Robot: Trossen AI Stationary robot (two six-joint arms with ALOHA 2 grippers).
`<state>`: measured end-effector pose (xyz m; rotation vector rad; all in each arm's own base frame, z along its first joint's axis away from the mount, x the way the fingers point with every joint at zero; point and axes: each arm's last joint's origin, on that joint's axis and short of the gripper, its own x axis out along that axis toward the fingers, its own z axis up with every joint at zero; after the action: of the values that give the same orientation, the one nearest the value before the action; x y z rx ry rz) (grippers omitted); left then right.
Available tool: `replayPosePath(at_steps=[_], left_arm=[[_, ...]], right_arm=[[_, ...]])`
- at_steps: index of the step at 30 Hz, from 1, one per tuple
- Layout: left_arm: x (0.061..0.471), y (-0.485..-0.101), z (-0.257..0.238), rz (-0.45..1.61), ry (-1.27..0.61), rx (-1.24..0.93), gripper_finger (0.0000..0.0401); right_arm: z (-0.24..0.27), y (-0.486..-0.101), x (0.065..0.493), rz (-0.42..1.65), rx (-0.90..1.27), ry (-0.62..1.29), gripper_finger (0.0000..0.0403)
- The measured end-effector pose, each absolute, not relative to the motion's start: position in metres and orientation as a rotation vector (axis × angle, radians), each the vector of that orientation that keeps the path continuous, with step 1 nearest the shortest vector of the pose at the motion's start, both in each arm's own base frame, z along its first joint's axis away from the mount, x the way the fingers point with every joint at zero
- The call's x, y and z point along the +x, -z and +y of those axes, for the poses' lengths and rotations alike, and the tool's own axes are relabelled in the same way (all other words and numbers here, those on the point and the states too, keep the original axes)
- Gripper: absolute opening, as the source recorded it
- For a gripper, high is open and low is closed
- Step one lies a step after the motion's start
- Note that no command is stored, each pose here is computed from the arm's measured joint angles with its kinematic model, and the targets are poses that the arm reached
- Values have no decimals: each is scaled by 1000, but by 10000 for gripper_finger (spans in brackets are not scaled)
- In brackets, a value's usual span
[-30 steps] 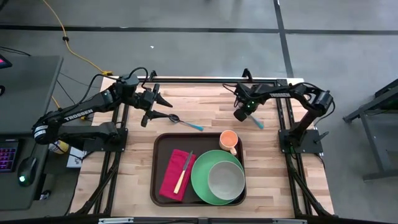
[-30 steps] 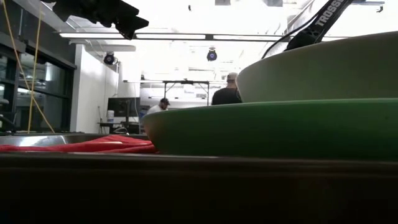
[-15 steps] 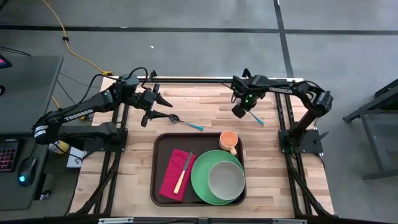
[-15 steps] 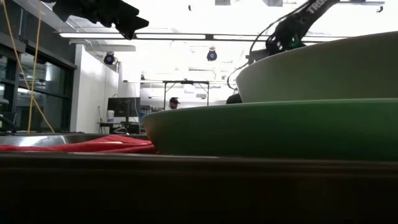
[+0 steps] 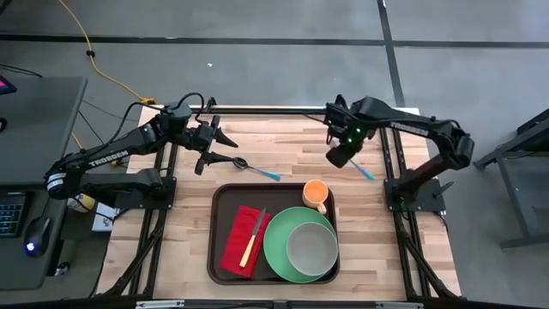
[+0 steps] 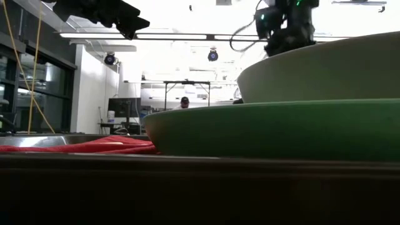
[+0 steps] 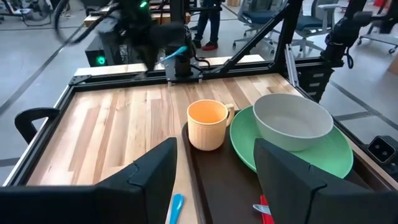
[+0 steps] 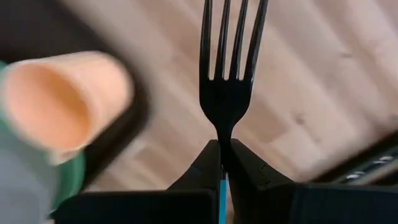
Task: Set up tray
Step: Put the blue fork to the left of the yellow knife on the red napkin on the brown serving tray
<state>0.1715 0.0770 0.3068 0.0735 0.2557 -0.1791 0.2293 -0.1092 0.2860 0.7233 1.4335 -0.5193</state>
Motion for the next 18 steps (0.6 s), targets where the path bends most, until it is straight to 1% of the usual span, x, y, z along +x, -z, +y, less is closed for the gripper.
replayPosePath(at_steps=[6,9,15,18], left_arm=[[172,-307,77,256,179,73,241],[172,-307,77,256,179,73,241],[172,-307,77,256,177,63,241],[172,-307,77,258,174,43,241]], right_arm=[[-65,-302,230,1387,806,390,0],[-39,-310,237,1325,831,314,0],[23,-327,260,1113,855,111,0],[52,-335,269,980,850,53,0]])
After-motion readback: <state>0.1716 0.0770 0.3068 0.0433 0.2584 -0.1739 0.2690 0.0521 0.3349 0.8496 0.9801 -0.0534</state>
